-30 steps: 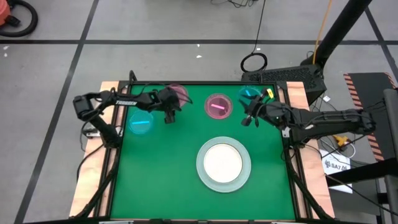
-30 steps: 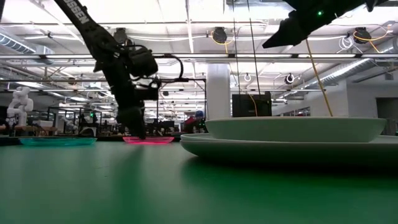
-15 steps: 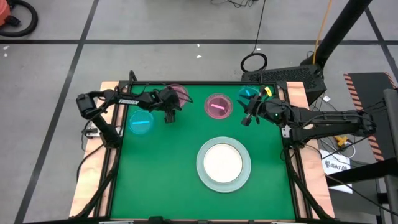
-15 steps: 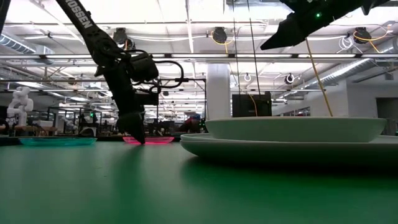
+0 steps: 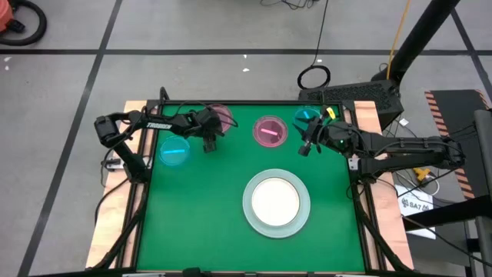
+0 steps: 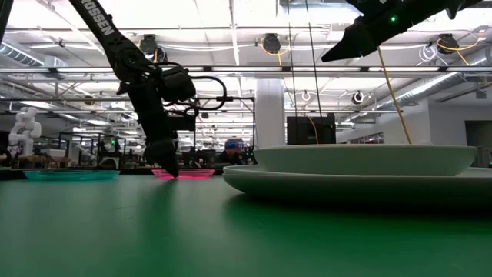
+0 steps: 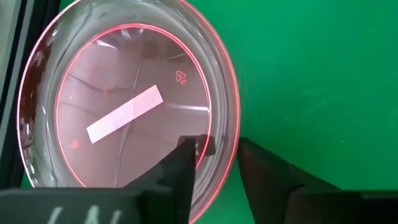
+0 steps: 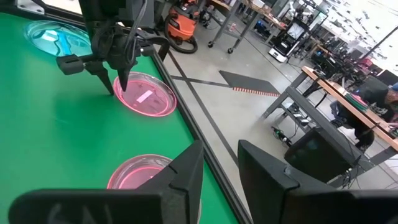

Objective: Stack plastic plates
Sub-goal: Stack the left pink plate on top of the white plate

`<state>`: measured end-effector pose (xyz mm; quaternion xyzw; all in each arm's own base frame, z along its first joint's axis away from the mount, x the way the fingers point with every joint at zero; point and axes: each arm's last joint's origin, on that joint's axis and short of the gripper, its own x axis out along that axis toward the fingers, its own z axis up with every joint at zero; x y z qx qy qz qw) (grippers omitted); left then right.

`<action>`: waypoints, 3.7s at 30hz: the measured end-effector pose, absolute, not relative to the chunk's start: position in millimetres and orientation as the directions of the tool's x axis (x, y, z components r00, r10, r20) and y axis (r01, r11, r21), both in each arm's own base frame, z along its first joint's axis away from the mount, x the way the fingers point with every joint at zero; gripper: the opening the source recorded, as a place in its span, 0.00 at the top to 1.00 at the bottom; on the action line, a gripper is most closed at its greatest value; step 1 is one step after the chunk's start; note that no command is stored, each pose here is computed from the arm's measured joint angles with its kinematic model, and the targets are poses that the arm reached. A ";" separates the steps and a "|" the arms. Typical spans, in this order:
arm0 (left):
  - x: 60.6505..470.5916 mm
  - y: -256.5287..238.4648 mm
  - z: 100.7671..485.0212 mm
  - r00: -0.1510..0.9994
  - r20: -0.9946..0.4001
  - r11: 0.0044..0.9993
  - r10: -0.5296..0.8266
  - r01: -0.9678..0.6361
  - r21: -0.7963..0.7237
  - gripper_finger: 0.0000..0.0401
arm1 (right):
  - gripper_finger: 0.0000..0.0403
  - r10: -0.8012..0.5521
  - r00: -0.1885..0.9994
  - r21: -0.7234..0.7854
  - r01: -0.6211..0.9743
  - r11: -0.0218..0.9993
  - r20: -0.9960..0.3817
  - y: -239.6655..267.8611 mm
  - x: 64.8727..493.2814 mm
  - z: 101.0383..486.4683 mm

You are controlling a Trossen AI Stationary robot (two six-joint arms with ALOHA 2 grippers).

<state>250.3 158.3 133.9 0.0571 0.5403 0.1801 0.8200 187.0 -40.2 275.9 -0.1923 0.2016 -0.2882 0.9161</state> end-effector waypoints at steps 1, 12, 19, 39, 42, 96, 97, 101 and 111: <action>250.1 158.2 133.8 0.349 -0.867 0.929 0.356 -0.237 0.286 0.71 | 0.77 -0.606 0.753 -0.468 0.451 0.760 -0.258 -40.2 187.0 275.9; 254.4 149.7 133.4 0.350 -0.870 0.934 0.347 -0.218 0.284 0.77 | 0.77 -0.606 0.752 -0.469 0.450 0.760 -0.259 -40.1 187.0 275.8; 253.7 151.0 133.6 0.333 -0.866 0.923 0.374 -0.223 0.312 0.77 | 0.77 -0.605 0.751 -0.471 0.447 0.760 -0.265 -40.1 186.8 275.2; 254.4 152.3 134.3 0.343 -0.858 0.920 0.382 -0.227 0.319 0.77 | 0.77 -0.605 0.751 -0.472 0.447 0.760 -0.264 -40.1 186.8 275.3; 254.4 152.3 134.3 0.343 -0.858 0.920 0.382 -0.227 0.319 0.77 | 0.77 -0.605 0.751 -0.472 0.447 0.760 -0.265 -40.1 186.8 275.2; 263.1 -22.6 212.3 0.662 -0.749 0.977 0.014 0.152 0.152 1.00 | 0.57 0.196 0.898 -0.336 -0.339 0.879 -0.394 -24.1 328.9 214.5; 263.5 -23.5 212.7 0.667 -0.744 0.976 0.019 0.149 0.159 1.00 | 0.57 0.188 0.894 -0.344 -0.340 0.875 -0.407 -24.9 332.4 210.9; 264.0 -24.5 213.3 0.674 -0.738 0.976 0.021 0.146 0.161 1.00 | 0.58 0.167 0.884 -0.359 -0.342 0.869 -0.437 -28.8 344.5 199.8; 264.3 -24.2 213.5 0.677 -0.736 0.974 0.027 0.148 0.171 1.00 | 0.63 0.161 0.866 -0.426 -0.385 0.819 -0.473 -32.5 358.0 187.9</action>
